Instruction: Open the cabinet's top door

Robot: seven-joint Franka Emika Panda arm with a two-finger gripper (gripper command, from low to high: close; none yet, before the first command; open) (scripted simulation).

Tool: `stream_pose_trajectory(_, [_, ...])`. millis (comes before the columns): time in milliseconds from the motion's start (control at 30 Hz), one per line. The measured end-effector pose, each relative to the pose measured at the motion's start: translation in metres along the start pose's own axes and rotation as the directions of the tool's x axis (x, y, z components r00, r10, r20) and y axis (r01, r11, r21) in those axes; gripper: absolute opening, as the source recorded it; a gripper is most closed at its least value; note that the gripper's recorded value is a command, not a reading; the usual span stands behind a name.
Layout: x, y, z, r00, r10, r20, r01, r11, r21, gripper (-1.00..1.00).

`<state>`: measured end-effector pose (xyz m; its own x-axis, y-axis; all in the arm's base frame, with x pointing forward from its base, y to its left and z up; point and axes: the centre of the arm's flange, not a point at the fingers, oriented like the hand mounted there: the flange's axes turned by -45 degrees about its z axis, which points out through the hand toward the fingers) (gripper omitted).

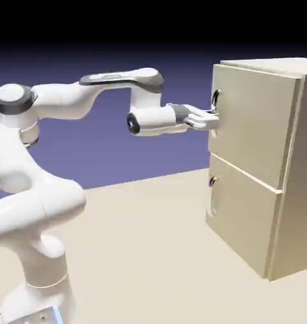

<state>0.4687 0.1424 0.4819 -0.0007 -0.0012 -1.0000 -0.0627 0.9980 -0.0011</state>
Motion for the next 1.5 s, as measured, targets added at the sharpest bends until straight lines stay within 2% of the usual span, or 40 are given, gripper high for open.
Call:
stream_pose_trajectory(300, [0.000, -0.021, -0.036, 1.000, 0.001, 0.001, -0.001, 0.992, -0.129, -1.00])
stream_pose_trajectory(767, [0.000, -0.037, -0.057, 1.000, -0.002, 0.000, 0.002, 0.977, -0.213, -1.00])
stream_pose_trajectory(1500, [0.000, -0.142, -0.142, 1.000, 0.002, 0.001, -0.001, 0.807, -0.590, -1.00])
